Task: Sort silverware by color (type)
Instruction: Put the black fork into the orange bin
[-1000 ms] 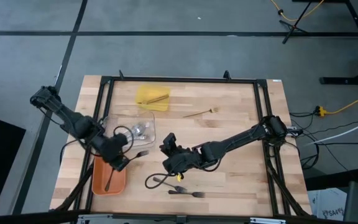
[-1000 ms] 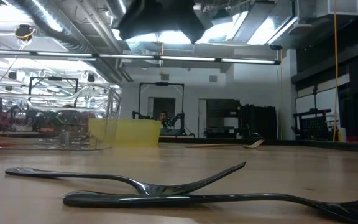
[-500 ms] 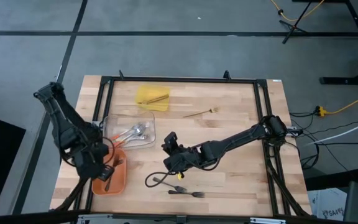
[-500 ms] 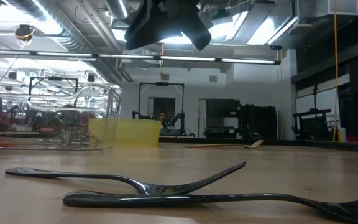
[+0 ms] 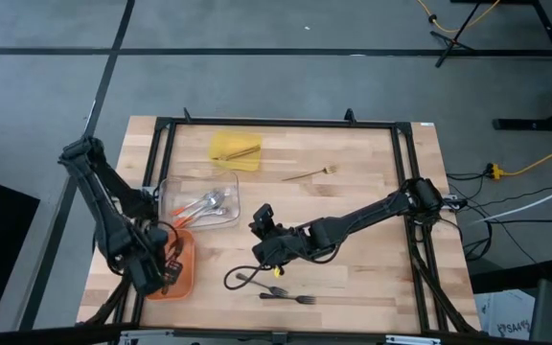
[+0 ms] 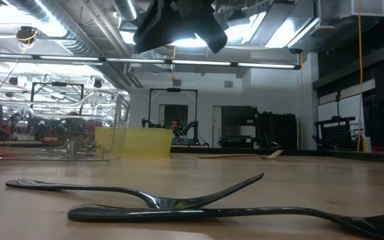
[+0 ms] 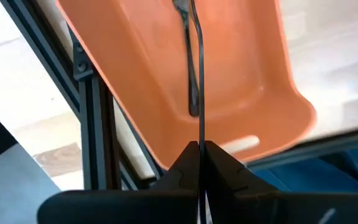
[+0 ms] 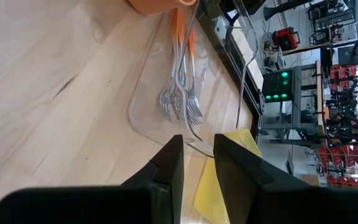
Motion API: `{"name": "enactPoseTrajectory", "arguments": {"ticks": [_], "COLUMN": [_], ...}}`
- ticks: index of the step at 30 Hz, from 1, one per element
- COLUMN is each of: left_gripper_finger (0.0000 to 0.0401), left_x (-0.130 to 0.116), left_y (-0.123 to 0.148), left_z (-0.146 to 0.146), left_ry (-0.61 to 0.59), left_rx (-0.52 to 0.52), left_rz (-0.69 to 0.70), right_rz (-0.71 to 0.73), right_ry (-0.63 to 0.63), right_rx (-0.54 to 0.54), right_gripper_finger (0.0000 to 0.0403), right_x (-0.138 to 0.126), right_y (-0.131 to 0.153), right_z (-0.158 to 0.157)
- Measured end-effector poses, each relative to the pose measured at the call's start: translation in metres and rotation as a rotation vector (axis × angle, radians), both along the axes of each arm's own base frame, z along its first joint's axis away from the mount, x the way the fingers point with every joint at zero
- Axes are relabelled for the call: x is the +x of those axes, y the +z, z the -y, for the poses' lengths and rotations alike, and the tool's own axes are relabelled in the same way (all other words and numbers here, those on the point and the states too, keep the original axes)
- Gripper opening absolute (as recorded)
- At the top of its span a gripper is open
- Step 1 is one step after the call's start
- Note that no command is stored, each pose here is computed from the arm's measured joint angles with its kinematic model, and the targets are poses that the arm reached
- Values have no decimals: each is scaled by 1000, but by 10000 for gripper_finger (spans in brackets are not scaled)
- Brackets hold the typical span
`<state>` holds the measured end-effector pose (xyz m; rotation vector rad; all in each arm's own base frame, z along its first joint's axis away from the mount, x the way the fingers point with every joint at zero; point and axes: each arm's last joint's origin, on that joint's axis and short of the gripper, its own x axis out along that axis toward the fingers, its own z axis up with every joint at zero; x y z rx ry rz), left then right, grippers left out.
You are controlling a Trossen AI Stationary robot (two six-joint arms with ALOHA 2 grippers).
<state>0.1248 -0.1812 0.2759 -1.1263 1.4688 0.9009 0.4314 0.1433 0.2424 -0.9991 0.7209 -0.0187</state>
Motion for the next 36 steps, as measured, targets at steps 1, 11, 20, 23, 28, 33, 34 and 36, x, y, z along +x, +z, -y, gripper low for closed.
{"name": "enactPoseTrajectory", "arguments": {"ticks": [1, 11, 20, 23, 28, 33, 34, 36], "left_gripper_finger": [2, 3, 6, 6, 7, 8, 8, 8], "left_x": [2, 17, 25, 26, 27, 27, 27, 28], "left_y": [-4, -40, -69, -74, -79, -79, -79, -79], "left_z": [3, 23, 35, 37, 39, 39, 39, 39], "left_ry": [0, 0, -3, -4, -4, -4, -4, -4], "left_rx": [15, 153, 243, 261, 271, 270, 270, 264], "left_rz": [-11, -108, -181, -194, -204, -204, -203, -199], "right_rz": [0, 1, 2, 3, 4, 4, 4, 4], "right_ry": [0, 1, -1, -2, -2, -2, -2, -2], "right_rx": [0, 1, 4, 5, 6, 6, 6, 7], "right_gripper_finger": [85, 85, 85, 85, 85, 85, 85, 85], "right_x": [0, 0, 0, 0, 0, 0, 0, 0], "right_y": [0, 0, 0, 0, 0, 1, 1, 1], "right_z": [0, 0, 0, 0, 0, 0, 0, 0]}}
